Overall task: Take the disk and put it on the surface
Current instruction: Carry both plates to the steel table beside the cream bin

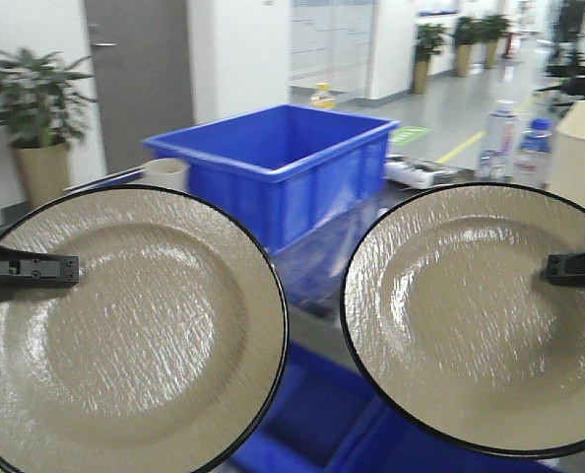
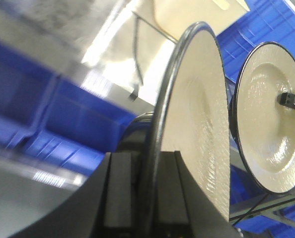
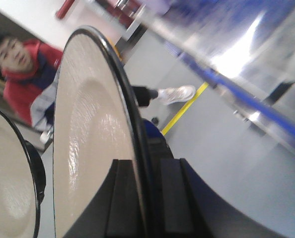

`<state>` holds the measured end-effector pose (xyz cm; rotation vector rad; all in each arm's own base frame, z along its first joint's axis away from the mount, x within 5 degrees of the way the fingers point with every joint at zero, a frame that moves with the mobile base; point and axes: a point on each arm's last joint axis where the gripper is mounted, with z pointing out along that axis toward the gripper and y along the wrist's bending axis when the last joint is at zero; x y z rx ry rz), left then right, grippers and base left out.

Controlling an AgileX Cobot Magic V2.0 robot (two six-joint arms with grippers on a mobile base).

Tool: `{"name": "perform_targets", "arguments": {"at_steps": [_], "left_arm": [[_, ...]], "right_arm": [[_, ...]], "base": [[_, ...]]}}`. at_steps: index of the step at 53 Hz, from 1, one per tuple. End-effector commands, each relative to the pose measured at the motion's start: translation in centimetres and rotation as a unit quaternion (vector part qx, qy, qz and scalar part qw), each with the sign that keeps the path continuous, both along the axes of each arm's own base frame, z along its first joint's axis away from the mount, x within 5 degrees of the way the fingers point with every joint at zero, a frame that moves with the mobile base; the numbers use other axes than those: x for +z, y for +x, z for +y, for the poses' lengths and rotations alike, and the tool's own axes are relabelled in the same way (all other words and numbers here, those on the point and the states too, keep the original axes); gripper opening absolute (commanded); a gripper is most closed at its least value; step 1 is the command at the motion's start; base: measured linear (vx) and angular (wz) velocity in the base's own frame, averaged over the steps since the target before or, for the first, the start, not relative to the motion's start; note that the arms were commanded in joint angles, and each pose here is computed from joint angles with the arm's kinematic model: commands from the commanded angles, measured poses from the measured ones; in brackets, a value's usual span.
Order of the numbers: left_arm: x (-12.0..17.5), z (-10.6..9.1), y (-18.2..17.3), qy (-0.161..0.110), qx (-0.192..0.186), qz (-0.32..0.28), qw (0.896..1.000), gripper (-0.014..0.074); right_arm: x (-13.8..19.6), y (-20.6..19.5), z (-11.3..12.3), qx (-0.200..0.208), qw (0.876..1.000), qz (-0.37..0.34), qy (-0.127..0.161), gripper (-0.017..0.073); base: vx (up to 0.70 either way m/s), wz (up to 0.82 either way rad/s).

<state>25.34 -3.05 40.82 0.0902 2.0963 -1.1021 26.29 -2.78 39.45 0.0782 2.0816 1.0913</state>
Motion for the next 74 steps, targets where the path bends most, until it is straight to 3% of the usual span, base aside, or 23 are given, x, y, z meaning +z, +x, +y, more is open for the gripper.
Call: {"name": "perform_targets", "arguments": {"at_steps": [1,43,74], "left_arm": [[2.83,-0.44,-0.86,-0.065,0.008,-0.043,0.997,-0.0008],[2.84,-0.42,-0.83,-0.065,0.01,-0.044,0.997,-0.0008],[2.84,-0.42,-0.83,-0.065,0.009,-0.044,0.997,-0.0008]], "right_arm": [[2.82,-0.97,0.85,0.014,0.997,-0.053,0.049,-0.0009],[2.82,-0.97,0.85,0.014,0.997,-0.054,0.048,-0.0009],[2.82,-0.97,0.85,0.014,0.997,-0.054,0.048,-0.0009]], "base": [[0.45,-0.66],[0.33,-0.64],[0.1,-0.25]]}}
